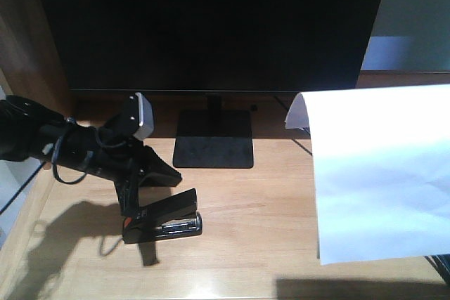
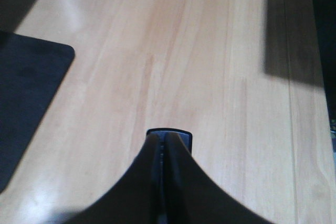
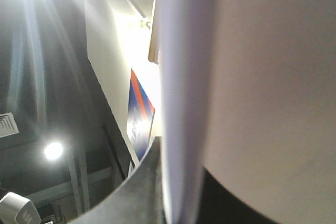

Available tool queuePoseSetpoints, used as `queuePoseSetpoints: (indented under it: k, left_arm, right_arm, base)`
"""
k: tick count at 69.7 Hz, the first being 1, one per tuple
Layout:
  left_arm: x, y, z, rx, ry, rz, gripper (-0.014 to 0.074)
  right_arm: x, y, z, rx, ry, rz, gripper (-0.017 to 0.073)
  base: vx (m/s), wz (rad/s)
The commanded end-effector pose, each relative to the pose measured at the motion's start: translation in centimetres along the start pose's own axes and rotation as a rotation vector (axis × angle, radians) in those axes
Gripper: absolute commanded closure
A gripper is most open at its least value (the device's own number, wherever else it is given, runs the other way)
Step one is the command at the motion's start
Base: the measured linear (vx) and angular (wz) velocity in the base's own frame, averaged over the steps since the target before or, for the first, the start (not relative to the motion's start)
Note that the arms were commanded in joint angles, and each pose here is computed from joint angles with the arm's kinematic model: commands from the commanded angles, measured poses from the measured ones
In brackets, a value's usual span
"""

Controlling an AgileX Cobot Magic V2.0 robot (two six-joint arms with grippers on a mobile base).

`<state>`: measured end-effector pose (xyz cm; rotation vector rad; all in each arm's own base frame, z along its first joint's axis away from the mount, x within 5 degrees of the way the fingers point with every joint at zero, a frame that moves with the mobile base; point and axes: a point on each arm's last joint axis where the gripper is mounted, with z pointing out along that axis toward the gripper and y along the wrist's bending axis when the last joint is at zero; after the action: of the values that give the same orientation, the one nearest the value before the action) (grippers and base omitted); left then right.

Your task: Grab stapler and paper to desk for stapling

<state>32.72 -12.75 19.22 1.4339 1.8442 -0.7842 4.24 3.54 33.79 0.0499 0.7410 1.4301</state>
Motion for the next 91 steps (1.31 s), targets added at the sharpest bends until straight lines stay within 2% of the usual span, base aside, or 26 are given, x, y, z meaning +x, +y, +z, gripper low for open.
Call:
queuePoseSetpoints:
  k: [1,23,91]
  left_arm:
    - [-1.6,-0.1,0.0,-0.005,-0.058,0.005,0.0601]
    - [-0.2,0.4,1.7,0.011,-0.022,-0.029,0.0601]
    - [-0.2,0.4,1.7,0.009,-0.021,-0.03,0.06]
  right_arm:
    - [-0.5,0.7,0.5,-0.049,-0.025,-0.007,0.0565]
    - [-0.5,0.7,0.5,-0.049,-0.025,-0.007,0.0565]
    - [-0.5,0.7,0.5,-0.049,-0.025,-0.007,0.0565]
  base:
    - [0.0,0.0]
    - [0.0,0.0]
    - [0.0,0.0]
